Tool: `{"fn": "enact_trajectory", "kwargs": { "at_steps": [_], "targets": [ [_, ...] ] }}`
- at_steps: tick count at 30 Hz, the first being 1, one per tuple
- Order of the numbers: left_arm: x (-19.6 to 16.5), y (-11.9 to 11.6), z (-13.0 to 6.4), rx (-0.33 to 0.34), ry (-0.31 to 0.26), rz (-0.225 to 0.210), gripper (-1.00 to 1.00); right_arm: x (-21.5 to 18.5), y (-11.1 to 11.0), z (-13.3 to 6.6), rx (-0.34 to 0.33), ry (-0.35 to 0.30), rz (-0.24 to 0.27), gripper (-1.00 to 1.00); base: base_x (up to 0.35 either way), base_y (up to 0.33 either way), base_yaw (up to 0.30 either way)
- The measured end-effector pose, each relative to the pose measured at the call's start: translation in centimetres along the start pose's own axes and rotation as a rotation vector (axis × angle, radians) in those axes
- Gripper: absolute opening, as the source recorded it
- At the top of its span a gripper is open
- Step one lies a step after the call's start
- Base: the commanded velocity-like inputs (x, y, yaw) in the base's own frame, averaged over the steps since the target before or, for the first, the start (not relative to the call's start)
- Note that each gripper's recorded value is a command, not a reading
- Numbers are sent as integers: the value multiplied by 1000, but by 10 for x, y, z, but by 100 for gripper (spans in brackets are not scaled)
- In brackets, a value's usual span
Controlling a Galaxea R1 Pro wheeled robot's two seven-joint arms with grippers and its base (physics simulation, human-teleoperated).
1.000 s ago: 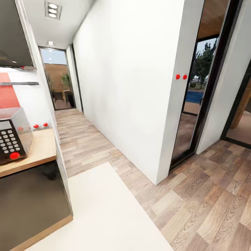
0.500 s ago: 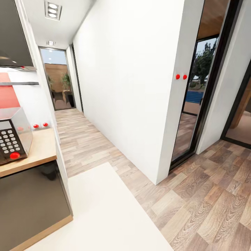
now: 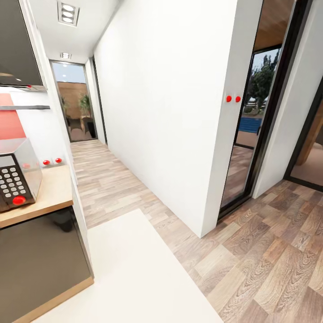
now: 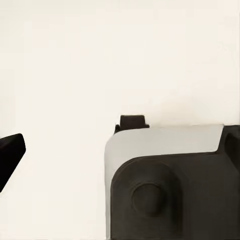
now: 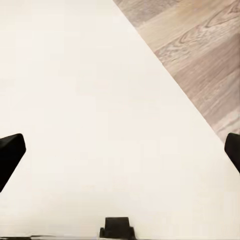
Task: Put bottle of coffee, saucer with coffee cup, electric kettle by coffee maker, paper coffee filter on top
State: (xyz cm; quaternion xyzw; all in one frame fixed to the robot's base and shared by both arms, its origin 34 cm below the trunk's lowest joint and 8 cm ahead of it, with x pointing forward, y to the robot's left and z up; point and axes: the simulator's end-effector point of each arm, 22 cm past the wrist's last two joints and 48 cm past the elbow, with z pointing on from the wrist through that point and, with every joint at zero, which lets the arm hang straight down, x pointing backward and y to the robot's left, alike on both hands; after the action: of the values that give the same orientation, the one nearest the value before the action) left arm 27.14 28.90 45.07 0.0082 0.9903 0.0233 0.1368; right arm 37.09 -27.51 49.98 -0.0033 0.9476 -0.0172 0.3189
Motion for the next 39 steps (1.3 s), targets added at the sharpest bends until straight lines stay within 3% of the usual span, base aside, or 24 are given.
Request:
{"fn": "enact_trajectory", "kwargs": {
  "at_steps": [6, 8, 12, 15, 25, 39],
  "targets": [
    [-94, -8, 1, 9, -167, -6, 100, -54, -3, 6, 3, -119, -1, 100, 0, 0, 0],
    [-125, -8, -2, 10, -219, -7, 100, -61, -5, 7, 5, -133, -3, 100, 0, 0, 0],
    [-152, -6, -5, 8, -276, -6, 100, -63, -11, 8, 9, -137, -12, 100, 0, 0, 0],
    [-166, 9, -12, -11, -371, -3, 100, -61, -11, 8, 6, -133, -21, 100, 2, 0, 0],
    [-168, 13, -14, -16, -394, -2, 100, -54, -9, 7, 2, -117, -24, 100, 228, -64, 13],
    [-164, 13, -12, -17, -387, -10, 100, -41, -9, 7, 5, -89, -22, 100, 73, -127, 236]
  ]
}}
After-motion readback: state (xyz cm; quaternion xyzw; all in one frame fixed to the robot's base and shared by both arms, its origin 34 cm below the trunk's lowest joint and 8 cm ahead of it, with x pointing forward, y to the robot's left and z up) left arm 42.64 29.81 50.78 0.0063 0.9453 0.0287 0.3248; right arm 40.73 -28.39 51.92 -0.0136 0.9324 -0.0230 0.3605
